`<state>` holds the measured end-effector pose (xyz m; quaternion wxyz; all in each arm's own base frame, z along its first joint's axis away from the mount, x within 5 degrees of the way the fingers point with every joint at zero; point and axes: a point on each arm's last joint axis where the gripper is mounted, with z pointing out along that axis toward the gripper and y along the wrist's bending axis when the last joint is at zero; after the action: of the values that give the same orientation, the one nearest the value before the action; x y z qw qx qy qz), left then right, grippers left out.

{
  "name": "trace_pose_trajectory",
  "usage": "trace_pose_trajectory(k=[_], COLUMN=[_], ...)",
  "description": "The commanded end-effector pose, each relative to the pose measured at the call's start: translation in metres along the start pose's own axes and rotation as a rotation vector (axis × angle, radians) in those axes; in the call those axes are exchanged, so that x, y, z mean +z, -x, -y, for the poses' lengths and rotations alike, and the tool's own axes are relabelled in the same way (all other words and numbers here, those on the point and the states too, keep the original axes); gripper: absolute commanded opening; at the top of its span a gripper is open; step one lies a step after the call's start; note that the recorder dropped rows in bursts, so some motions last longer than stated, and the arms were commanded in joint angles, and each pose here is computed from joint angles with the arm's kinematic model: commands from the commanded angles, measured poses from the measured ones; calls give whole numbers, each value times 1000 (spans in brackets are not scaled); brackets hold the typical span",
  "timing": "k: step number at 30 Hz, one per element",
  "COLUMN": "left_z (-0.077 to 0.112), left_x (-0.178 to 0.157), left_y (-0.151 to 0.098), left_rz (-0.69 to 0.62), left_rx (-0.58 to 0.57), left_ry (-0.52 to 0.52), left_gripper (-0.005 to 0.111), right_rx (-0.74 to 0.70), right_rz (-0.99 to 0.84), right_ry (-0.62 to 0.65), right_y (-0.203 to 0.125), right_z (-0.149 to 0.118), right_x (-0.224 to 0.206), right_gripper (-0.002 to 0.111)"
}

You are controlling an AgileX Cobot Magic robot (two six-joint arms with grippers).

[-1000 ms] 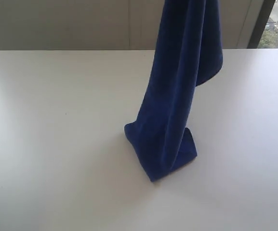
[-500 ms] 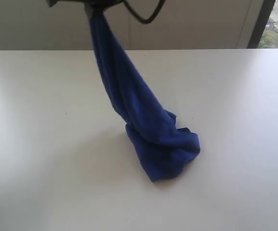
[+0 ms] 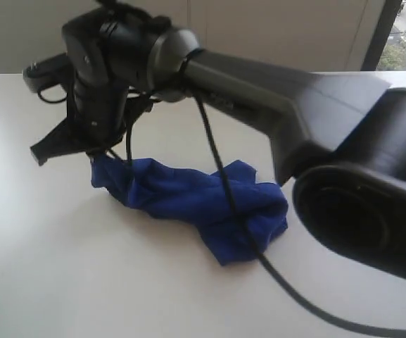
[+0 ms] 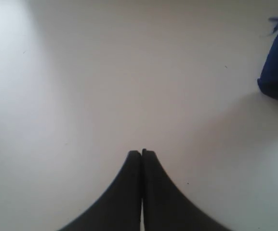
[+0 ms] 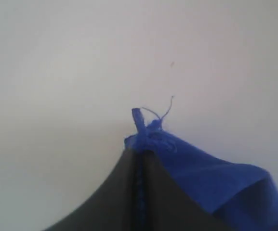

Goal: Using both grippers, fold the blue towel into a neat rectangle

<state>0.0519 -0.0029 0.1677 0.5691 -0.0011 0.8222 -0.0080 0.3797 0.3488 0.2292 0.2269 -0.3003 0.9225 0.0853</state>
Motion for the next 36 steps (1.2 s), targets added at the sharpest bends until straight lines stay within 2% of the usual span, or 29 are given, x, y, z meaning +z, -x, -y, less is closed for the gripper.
trace_pose_trajectory(k=[1, 6, 8, 16, 22, 29, 36], left_z=[0, 0, 0, 0, 0, 0, 0], left_x=[0, 0, 0, 0, 0, 0, 0], left_y=[-1, -1, -1, -1, -1, -1, -1], left_rz=[2, 2, 2, 2, 2, 2, 2], left_rx=[-4, -4, -4, -4, -4, -4, -4], left_ry=[2, 2, 2, 2, 2, 2, 2], left_gripper=[0, 0, 0, 0, 0, 0, 0], right_rx=[-25, -18, -15, -50, -9, 66, 167], right_rz=[-35, -44, -29, 40, 73, -30, 5], right_ry=[12, 14, 18, -11, -91, -174, -218], right_y=[-10, -11, -8, 6, 6, -29, -83], right_z=[-16, -17, -17, -4, 32, 81, 120], right_x=[30, 33, 22, -69, -128, -143, -145], right_gripper=[18, 56, 63, 63, 63, 63, 63])
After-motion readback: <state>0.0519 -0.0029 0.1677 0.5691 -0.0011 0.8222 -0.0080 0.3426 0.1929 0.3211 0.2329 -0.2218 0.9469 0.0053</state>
